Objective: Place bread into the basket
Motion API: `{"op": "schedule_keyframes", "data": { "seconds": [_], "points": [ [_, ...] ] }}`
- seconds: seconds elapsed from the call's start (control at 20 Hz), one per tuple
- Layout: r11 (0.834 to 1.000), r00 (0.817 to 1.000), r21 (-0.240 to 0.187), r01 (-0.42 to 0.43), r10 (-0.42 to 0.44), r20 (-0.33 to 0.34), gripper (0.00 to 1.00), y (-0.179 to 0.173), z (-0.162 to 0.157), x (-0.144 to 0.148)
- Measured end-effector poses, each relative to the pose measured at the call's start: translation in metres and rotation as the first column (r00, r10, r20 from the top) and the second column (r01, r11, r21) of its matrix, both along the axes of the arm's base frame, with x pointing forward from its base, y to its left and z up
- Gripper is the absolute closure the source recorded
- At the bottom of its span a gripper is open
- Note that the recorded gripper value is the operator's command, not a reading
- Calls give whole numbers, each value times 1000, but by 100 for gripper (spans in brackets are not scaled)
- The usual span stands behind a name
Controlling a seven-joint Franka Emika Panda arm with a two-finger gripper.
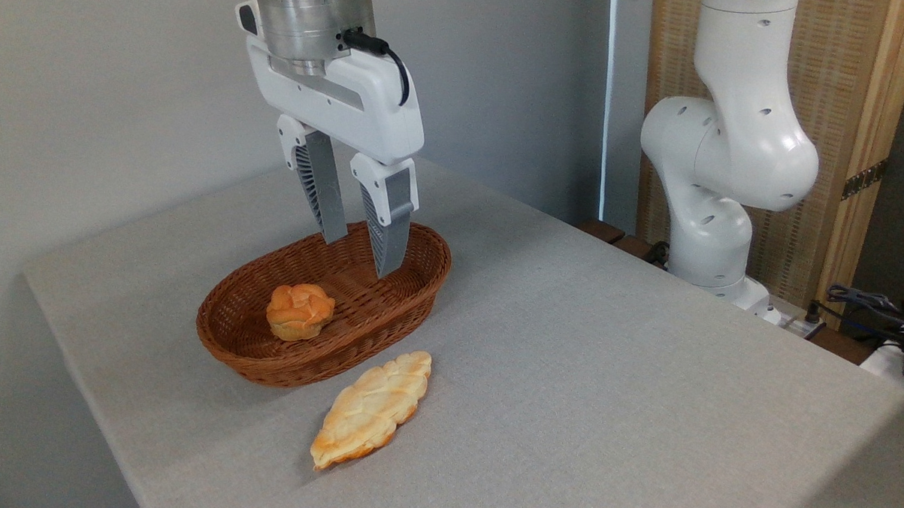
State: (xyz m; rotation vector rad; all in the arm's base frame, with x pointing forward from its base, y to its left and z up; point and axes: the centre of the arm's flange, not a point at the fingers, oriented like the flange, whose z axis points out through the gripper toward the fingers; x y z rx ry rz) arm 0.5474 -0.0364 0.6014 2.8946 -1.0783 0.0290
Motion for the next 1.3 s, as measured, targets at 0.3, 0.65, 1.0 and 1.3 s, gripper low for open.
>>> {"op": "schedule_keyframes", "data": {
  "seconds": [0.3,0.65,1.0,1.3],
  "points": [
    [1000,1000,0,-5,5,0,0,3,0,0],
    [1000,1000,0,-6,6,0,0,3,0,0],
    [1000,1000,0,-11,11,-4,0,4,-2,1],
    [994,994,-33,-107,107,20,0,4,-16,10]
  ]
}}
